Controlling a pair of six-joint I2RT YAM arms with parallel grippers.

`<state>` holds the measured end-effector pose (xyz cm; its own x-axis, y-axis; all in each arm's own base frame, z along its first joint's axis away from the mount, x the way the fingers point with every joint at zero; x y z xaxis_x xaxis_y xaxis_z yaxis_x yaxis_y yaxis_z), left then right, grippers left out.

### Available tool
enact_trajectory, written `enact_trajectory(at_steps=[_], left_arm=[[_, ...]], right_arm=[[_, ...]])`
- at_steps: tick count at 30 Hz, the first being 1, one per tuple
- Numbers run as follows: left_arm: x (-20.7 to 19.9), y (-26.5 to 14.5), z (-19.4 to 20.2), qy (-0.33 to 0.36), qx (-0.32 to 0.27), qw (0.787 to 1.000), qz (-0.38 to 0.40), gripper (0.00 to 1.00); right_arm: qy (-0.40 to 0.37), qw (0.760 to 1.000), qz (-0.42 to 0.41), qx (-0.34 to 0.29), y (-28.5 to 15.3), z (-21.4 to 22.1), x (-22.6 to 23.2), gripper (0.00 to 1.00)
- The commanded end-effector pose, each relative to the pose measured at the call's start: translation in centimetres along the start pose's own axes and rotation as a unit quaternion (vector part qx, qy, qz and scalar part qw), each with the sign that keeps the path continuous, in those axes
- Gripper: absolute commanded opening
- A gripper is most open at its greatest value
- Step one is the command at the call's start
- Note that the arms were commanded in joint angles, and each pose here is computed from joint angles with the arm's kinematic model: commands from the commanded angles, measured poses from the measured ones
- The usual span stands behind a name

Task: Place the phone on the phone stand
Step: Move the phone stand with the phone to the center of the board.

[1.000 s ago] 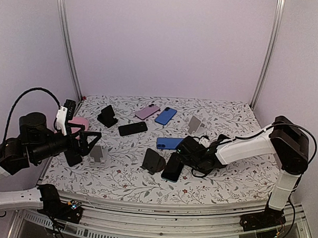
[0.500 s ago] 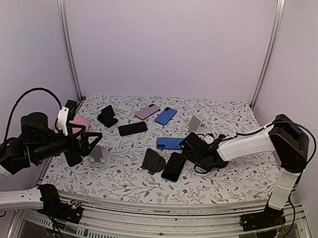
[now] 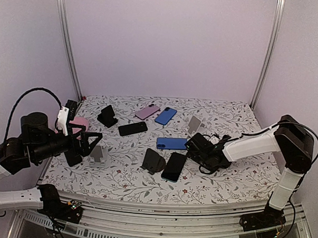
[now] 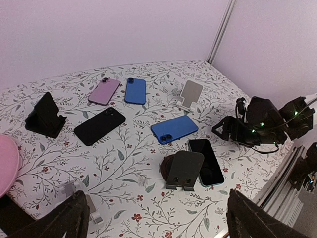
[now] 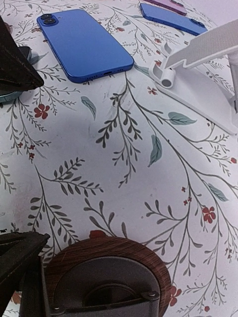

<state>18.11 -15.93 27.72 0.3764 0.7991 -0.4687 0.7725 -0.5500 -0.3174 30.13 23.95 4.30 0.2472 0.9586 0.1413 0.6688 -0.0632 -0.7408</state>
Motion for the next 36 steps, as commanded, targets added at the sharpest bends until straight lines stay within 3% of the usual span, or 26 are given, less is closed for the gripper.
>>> enact_trajectory(at_steps=[1,29,36], left_arm=[[0.2,0.1,0.0,-0.003,-0.003,1.000,-0.001,0.97],[0.1,0.1,0.0,-0.002,-0.001,1.000,0.001,0.97],[0.1,0.2,0.1,-0.001,0.001,1.000,0.000,0.97]], right_arm=[[-0.003,0.999,0.041,0.008,0.1,0.0,-3.1,0.99],[-0.047,0.998,0.050,0.014,-1.5,0.0,-8.0,0.99],[-0.086,0.996,-0.002,0.037,-1.9,0.4,-5.9,0.99]])
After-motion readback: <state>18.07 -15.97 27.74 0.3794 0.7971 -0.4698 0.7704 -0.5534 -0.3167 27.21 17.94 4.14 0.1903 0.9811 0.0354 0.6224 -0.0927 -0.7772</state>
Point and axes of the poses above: each gripper's point midway between its finger pads, its own y axis out along the fingers, its own x axis along the line the jaws close on, z = x × y, the point moved 2 cm from there along -y, back along the fingers, and after that the axes turned 15 degrees about -y, right-handed, at the moved point
